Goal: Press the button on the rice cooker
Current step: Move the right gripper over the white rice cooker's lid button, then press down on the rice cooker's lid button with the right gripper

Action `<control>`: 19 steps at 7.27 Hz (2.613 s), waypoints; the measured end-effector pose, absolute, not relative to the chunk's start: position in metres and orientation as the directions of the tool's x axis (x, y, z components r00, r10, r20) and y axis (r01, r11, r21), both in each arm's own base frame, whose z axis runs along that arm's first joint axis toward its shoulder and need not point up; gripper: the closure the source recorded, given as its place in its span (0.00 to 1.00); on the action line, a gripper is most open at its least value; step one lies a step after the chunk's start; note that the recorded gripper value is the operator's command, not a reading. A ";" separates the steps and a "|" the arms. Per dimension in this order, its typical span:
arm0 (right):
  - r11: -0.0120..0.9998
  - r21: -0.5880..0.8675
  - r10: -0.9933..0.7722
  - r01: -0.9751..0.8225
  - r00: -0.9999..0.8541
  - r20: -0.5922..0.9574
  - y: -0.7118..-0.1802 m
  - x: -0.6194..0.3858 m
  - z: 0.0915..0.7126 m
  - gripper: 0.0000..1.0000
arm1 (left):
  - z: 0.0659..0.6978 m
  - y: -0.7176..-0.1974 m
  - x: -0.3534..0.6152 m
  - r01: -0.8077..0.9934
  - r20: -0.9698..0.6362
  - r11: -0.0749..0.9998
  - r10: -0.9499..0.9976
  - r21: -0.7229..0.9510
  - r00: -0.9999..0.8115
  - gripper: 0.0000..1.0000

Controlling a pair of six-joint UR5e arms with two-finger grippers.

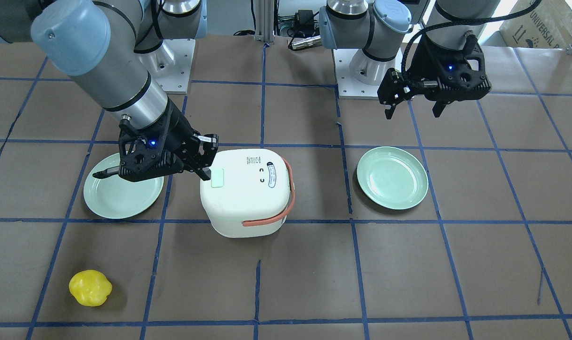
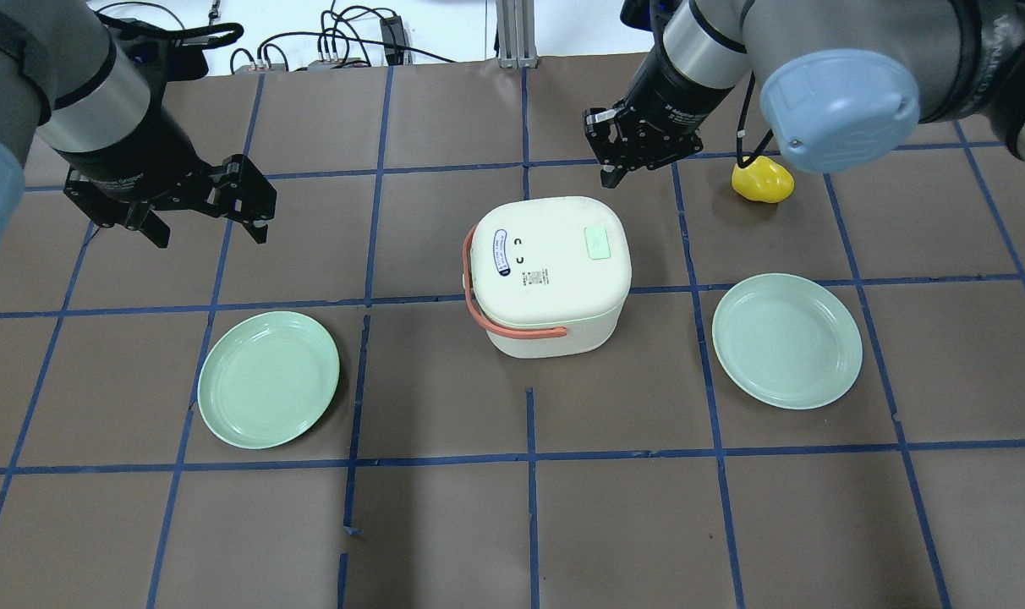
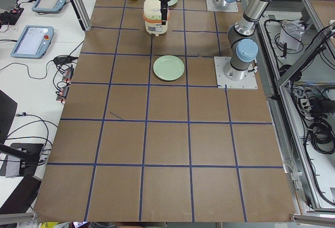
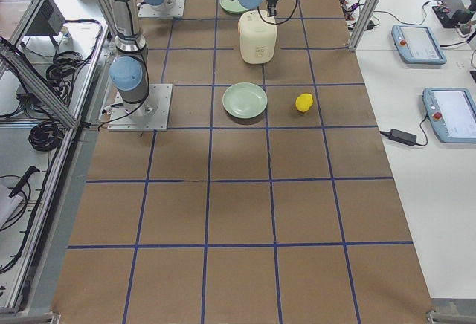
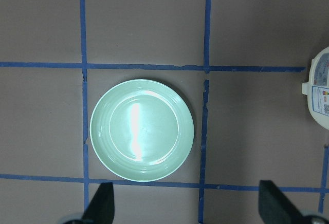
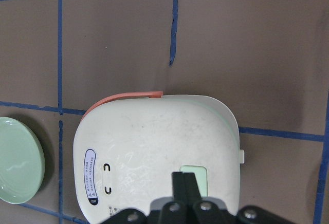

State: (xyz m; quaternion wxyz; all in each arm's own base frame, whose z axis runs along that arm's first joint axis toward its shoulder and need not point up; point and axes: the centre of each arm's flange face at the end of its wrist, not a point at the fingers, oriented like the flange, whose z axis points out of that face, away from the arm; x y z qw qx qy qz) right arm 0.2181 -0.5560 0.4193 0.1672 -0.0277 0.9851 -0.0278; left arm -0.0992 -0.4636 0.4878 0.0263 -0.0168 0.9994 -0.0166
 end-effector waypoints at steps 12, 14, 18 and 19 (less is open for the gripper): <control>0.998 -0.026 -0.063 -0.057 -0.933 -0.354 -0.547 0.218 0.372 0.91 | 0.488 -0.464 -0.099 -0.033 -0.052 0.999 -0.035 -0.034 -0.998 0.00; 0.998 -0.026 -0.064 -0.058 -0.933 -0.354 -0.546 0.218 0.371 0.92 | 0.487 -0.464 -0.099 -0.033 -0.052 0.999 -0.035 -0.033 -0.998 0.00; 0.998 -0.036 -0.069 -0.060 -0.932 -0.355 -0.540 0.218 0.360 0.91 | 0.488 -0.464 -0.099 -0.033 -0.052 0.999 -0.034 -0.033 -0.998 0.00; 0.997 -0.038 -0.069 -0.060 -0.932 -0.355 -0.539 0.218 0.359 0.91 | 0.488 -0.464 -0.099 -0.033 -0.052 0.999 -0.034 -0.034 -0.998 0.00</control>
